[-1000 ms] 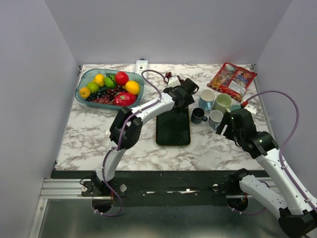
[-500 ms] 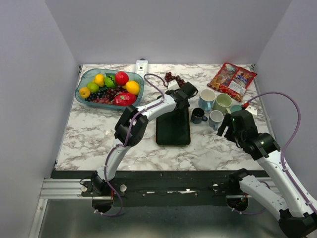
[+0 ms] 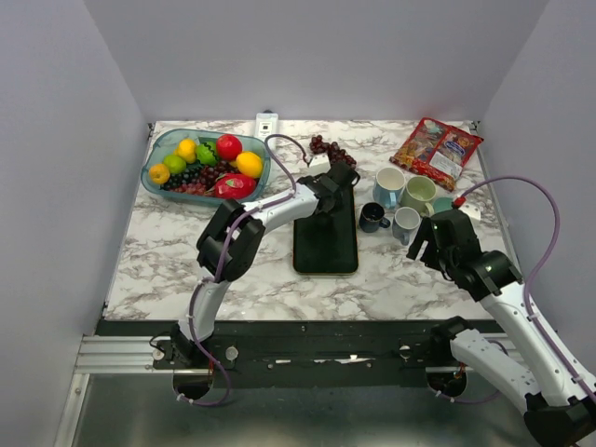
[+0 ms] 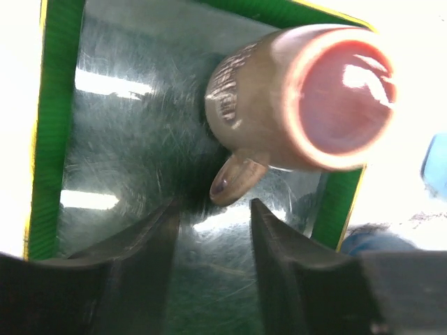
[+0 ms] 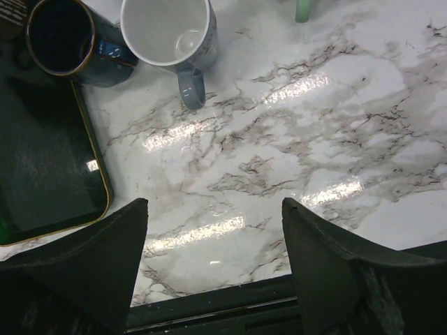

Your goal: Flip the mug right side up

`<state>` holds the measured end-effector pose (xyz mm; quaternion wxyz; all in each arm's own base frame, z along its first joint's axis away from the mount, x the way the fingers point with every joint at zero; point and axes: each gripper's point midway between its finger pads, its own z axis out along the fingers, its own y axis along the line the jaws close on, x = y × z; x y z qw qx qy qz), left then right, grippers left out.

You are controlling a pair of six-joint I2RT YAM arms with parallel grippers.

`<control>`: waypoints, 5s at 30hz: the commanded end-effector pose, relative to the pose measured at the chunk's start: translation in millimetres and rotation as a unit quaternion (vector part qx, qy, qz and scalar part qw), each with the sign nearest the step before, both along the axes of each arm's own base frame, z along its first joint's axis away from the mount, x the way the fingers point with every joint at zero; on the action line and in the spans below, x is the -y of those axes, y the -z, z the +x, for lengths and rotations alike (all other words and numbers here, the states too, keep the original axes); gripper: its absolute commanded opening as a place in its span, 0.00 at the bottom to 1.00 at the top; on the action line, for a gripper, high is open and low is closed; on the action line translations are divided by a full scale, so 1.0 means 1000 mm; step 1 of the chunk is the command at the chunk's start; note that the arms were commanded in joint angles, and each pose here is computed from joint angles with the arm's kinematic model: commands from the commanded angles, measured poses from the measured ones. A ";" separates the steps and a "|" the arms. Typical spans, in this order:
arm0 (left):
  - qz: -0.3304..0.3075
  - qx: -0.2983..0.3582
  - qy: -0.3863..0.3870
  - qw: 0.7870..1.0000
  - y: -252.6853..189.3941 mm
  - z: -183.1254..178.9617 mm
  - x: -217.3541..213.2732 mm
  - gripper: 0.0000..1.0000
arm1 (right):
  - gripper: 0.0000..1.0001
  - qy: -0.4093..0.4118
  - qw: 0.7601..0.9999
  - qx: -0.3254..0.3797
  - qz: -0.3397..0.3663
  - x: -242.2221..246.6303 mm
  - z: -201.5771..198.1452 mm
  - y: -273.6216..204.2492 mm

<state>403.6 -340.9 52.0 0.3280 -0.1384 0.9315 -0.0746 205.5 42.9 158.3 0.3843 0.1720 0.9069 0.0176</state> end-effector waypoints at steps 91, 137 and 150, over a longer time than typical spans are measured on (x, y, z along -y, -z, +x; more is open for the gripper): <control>-0.401 0.282 0.346 0.800 -0.378 -0.097 0.032 0.00 | 0.84 -0.333 0.876 0.244 0.251 -0.140 0.015 -0.186; -0.594 0.288 0.364 0.657 -0.449 -0.171 0.019 0.00 | 0.38 -0.380 0.710 0.410 0.427 -0.181 0.026 -0.334; -0.568 0.309 0.356 0.674 -0.435 -0.168 0.029 0.00 | 0.34 -0.355 0.705 0.373 0.488 -0.187 0.035 -0.328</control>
